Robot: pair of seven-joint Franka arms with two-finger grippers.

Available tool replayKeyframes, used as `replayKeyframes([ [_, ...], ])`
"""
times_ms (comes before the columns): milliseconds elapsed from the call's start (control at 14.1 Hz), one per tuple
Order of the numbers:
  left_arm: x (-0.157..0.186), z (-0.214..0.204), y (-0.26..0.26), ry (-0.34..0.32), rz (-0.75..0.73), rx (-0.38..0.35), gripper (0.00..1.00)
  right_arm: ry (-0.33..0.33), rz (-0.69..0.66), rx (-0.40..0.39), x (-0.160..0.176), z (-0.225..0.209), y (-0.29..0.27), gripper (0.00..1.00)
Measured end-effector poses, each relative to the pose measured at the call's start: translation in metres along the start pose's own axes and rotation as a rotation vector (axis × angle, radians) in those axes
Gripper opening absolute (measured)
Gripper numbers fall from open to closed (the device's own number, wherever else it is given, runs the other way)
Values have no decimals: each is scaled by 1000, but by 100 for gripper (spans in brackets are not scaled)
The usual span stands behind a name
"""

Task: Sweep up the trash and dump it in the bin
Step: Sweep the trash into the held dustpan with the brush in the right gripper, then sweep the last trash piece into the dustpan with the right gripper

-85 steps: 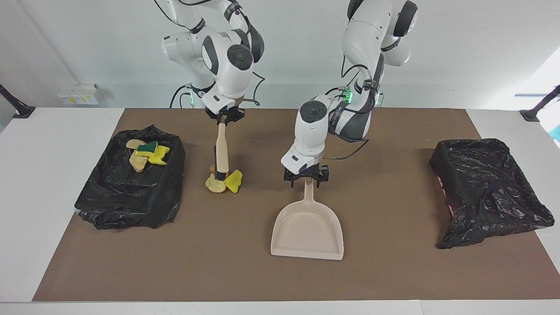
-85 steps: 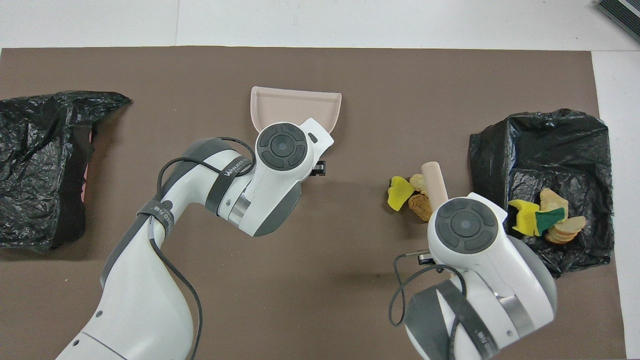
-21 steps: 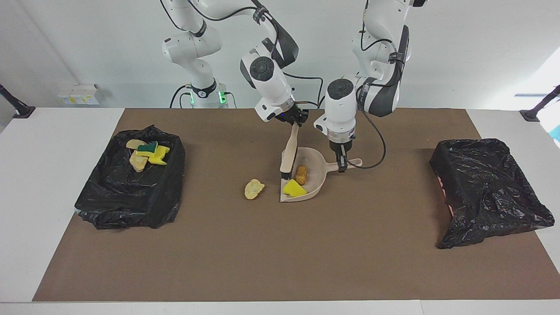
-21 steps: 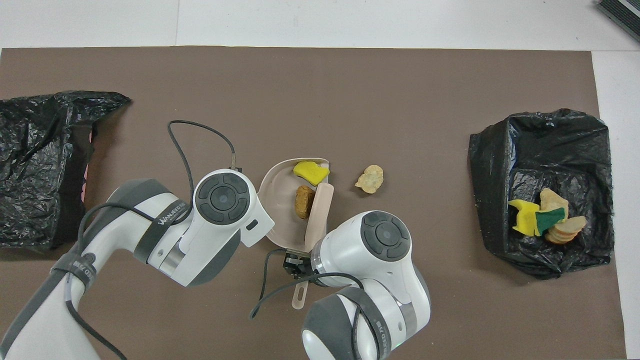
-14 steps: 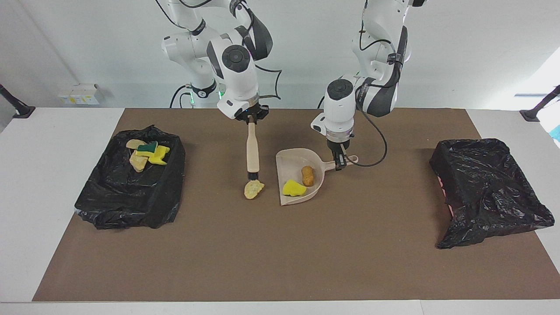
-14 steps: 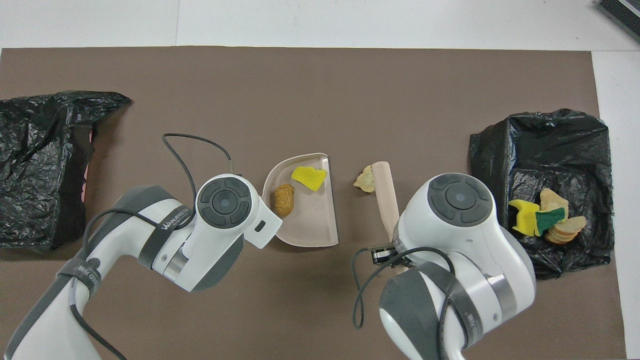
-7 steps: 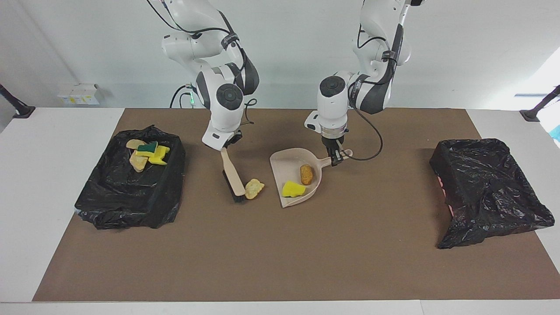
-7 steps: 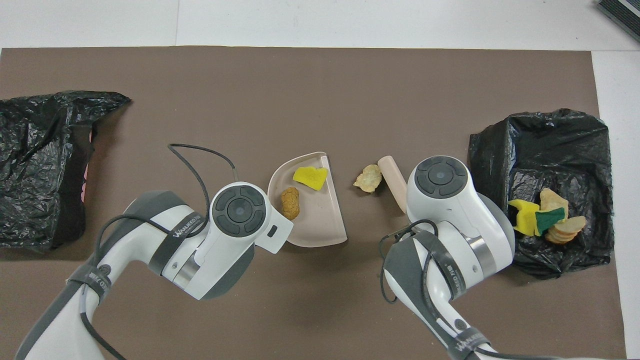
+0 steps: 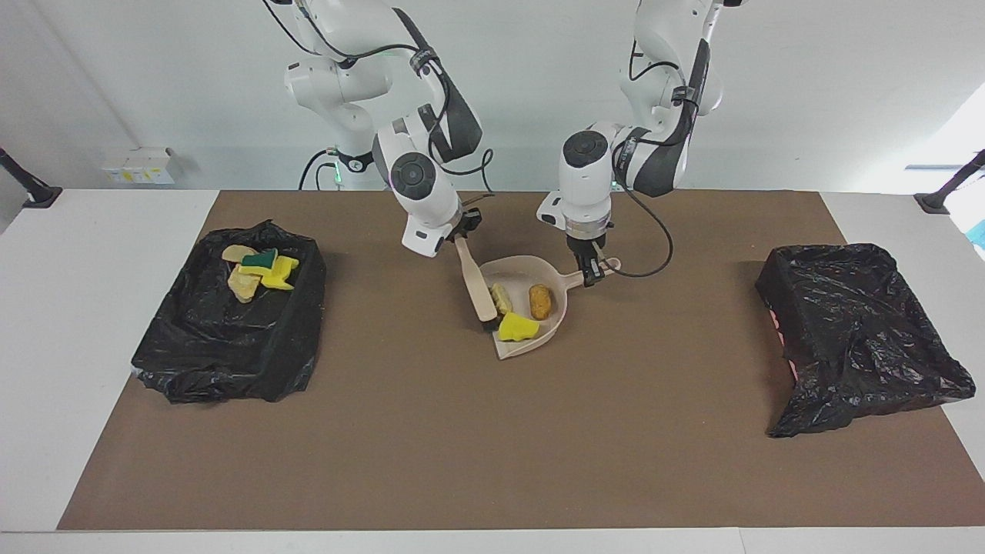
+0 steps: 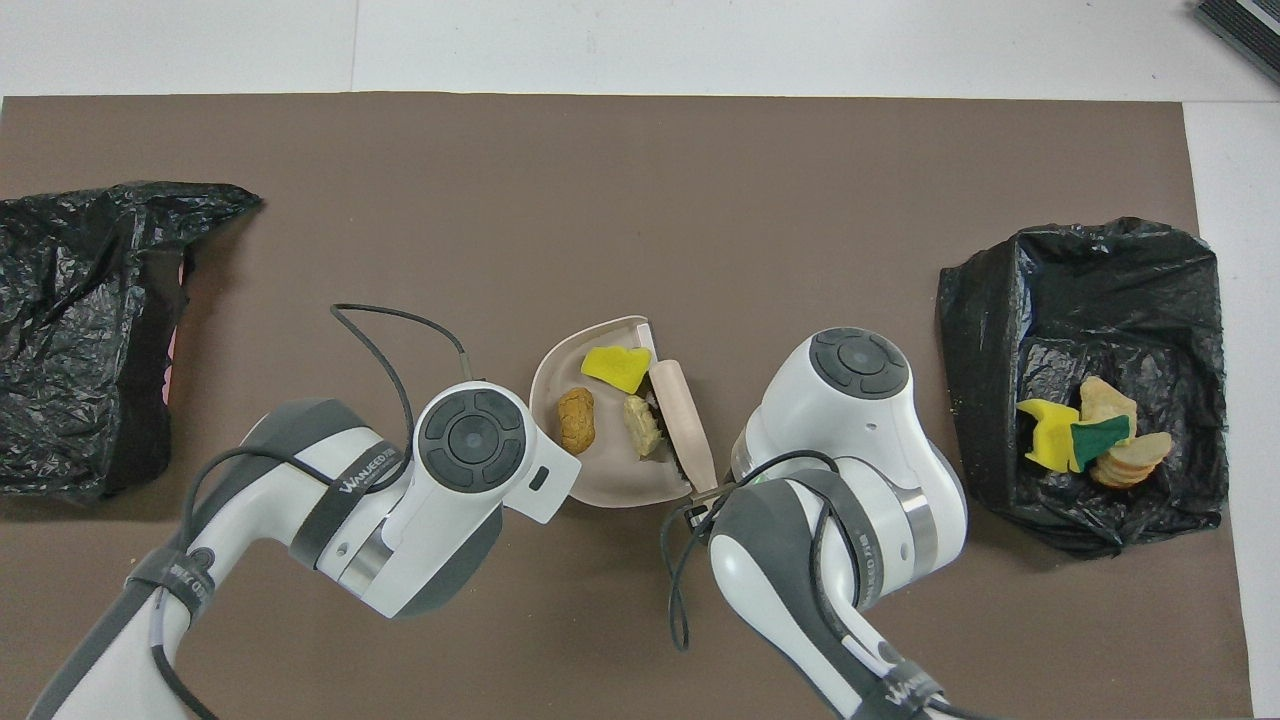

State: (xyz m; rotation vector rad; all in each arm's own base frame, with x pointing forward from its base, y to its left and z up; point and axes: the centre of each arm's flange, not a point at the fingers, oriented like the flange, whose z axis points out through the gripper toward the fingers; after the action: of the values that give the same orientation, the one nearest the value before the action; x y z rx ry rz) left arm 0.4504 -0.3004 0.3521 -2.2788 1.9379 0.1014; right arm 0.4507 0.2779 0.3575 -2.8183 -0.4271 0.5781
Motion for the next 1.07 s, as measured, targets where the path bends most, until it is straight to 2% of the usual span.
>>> replayKeyframes([
  [284,-14,6,-11,79,-2,-42,31,53,158,7,-21,-42,-6,26],
  [498,-42,14,-38,160,17,-90,31,74,258,-3,-61,-83,-19,26],
  [711,-51,19,-50,181,1,-86,31,79,278,-37,-113,-115,-33,26],
  [924,-47,19,-49,184,9,-88,31,100,264,-77,-141,-107,-26,26],
  [1067,-45,17,-48,183,16,-87,31,128,216,-129,-126,-88,-3,26],
])
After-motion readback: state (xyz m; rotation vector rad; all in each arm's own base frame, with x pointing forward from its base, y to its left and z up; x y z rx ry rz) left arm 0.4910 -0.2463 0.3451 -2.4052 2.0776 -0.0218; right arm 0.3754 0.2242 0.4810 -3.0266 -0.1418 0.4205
